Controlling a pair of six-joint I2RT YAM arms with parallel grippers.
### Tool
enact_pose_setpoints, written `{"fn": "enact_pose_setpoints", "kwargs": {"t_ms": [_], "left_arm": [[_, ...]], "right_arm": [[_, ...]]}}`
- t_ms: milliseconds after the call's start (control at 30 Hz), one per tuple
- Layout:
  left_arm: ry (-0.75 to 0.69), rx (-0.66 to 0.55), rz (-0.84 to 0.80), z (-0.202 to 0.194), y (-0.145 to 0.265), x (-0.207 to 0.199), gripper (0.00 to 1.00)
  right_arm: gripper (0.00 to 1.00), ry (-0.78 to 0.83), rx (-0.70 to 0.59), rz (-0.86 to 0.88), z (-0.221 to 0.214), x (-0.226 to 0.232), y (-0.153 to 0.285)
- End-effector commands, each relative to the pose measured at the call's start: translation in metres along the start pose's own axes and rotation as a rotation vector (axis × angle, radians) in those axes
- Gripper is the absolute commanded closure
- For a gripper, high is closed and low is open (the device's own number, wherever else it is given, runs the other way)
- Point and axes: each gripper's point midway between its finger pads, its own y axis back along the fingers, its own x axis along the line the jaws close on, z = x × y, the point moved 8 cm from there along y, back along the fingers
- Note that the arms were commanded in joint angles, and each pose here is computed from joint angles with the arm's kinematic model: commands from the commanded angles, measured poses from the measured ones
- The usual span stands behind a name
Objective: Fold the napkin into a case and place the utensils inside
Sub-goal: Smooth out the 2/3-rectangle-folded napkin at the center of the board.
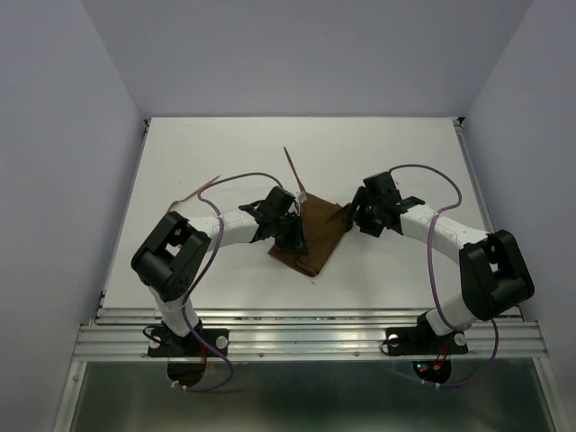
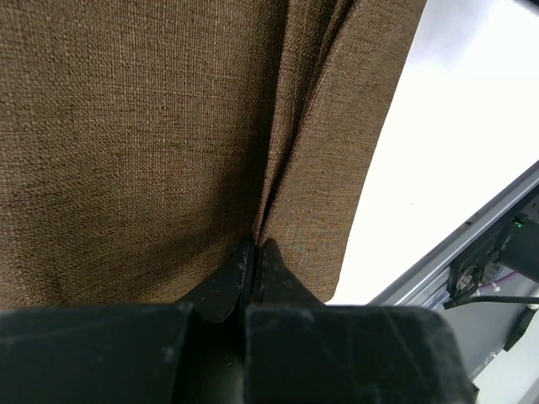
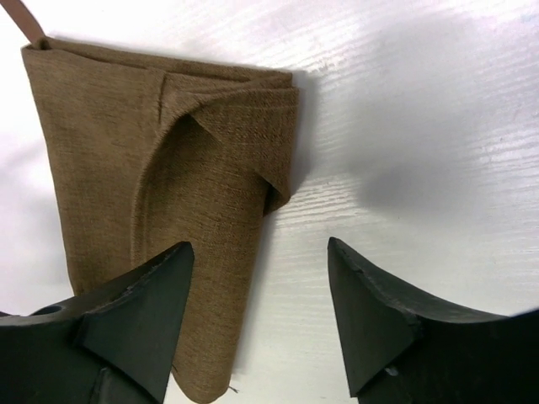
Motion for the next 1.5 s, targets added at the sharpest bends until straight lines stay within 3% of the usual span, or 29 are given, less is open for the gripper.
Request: {"fn": "enact_pose_setpoints", "kwargs": {"t_ms": [0,167,533,1467], "left_arm": [[-0.009,0.0,-0.004,-0.004,-0.002,0.006,1.0],[-0.006,0.001,-0.006,-0.005,-0.004,0.008,1.0],[-0.011,0.0,-0.016,-0.006,-0.004,0.007,1.0],[-0.041,0.011,-0.028,-0.007,-0.004,0.007,1.0]], "right_arm": [[0.34,0.017,-0.088,0.027,0.023,0.021,0.006],[0.46,0.026,-0.125,0.012,0.036,0.03,0.005],[0.62,0.052,-0.121,-0.033,0.046,0.039,-0.02],[0.65,0.1,-0.035,0.004,0.048,0.058,-0.062]]}}
